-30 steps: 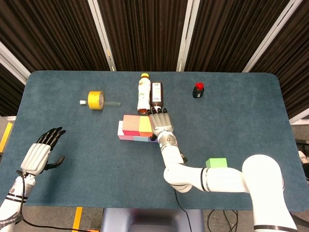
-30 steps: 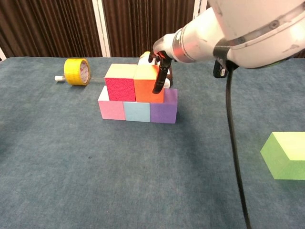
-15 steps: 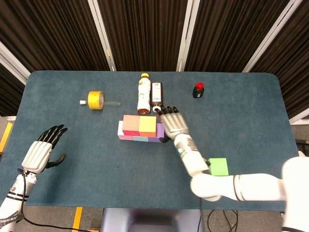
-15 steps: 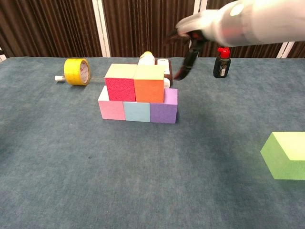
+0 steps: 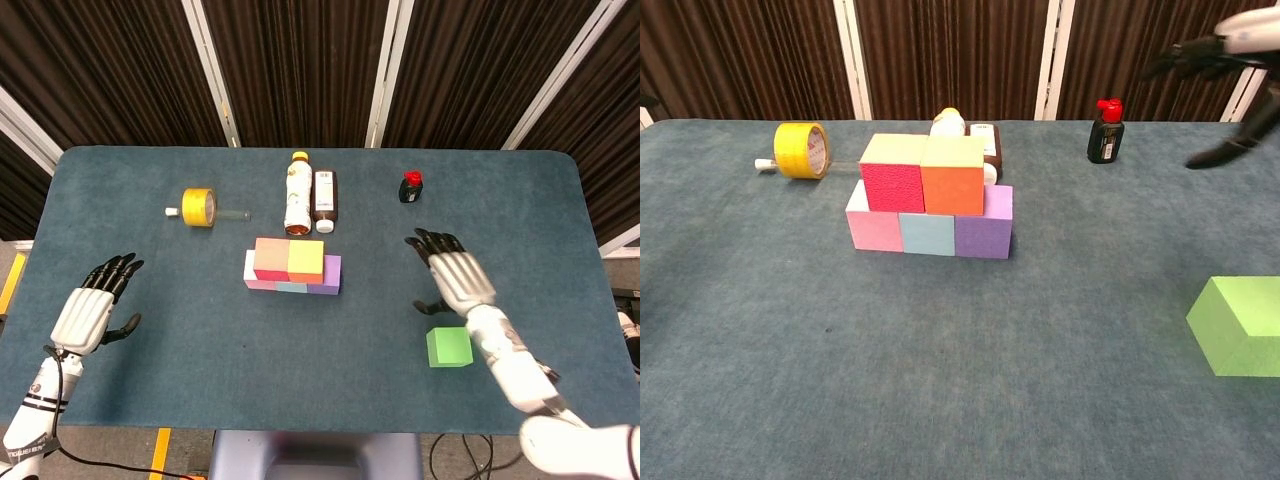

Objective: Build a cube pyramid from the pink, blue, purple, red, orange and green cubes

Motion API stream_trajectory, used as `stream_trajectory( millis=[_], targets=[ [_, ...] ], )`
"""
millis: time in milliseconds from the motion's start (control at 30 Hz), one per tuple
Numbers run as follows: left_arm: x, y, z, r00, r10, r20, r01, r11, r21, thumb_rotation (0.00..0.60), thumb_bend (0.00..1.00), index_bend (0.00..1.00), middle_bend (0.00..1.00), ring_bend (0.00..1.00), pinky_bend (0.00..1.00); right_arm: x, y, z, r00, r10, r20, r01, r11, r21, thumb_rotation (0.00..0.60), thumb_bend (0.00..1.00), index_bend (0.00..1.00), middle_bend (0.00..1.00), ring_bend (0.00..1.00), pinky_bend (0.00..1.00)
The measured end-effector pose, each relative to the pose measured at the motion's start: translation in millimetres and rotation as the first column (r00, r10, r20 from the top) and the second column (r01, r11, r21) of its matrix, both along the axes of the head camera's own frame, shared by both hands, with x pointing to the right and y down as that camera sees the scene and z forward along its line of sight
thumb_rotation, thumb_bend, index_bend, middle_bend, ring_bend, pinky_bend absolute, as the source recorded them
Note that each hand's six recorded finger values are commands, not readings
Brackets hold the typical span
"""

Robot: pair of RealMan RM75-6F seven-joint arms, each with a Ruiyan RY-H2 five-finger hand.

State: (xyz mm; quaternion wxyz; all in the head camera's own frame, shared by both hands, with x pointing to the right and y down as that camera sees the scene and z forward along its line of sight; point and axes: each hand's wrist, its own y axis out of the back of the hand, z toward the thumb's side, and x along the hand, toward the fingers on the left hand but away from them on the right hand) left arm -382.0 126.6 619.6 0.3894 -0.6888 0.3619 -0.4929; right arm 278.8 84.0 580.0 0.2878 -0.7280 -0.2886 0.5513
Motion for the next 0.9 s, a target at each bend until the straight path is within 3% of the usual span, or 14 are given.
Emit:
stream_trajectory(
  millis=[233,467,667,900],
  targets=[
    [5.1,3.7,-3.1,1.000,-0.020,0.001,0.020,1.000,-0.002,0.600,0.35,0.09,0.02,0.00,0.14,63.9,61.0,4.5,1.000,0.002,0.017,-0.001,0.998,-0.069,0.600,0.32,0.24,0.11,0.00,0.13],
    [8.1,10.0,-5.5,1.000,-0.021,0.001,0.021,1.000,-0.010,0.600,0.35,0.09,0.02,0.00,0.13,108.6,105.2,40.9,0.998,-0.021,-0.064,0.010,0.987,-0.163,0.600,0.32,0.25,0.11,0.00,0.13],
    [4.2,12.9,-5.6,0.999,-0.033,0.006,0.033,0.999,-0.013,0.600,0.35,0.09,0.02,0.00,0.13,106.7,119.8,65.3,0.996,-0.046,-0.076,0.029,0.978,-0.206,0.600,0.32,0.25,0.11,0.00,0.13],
    [1.2,13.4,-3.1,0.999,-0.042,-0.001,0.042,0.999,-0.019,0.600,0.35,0.09,0.02,0.00,0.13,98.2,116.2,75.3,0.995,-0.060,-0.077,0.044,0.980,-0.194,0.600,0.32,0.30,0.11,0.00,0.13]
  ],
)
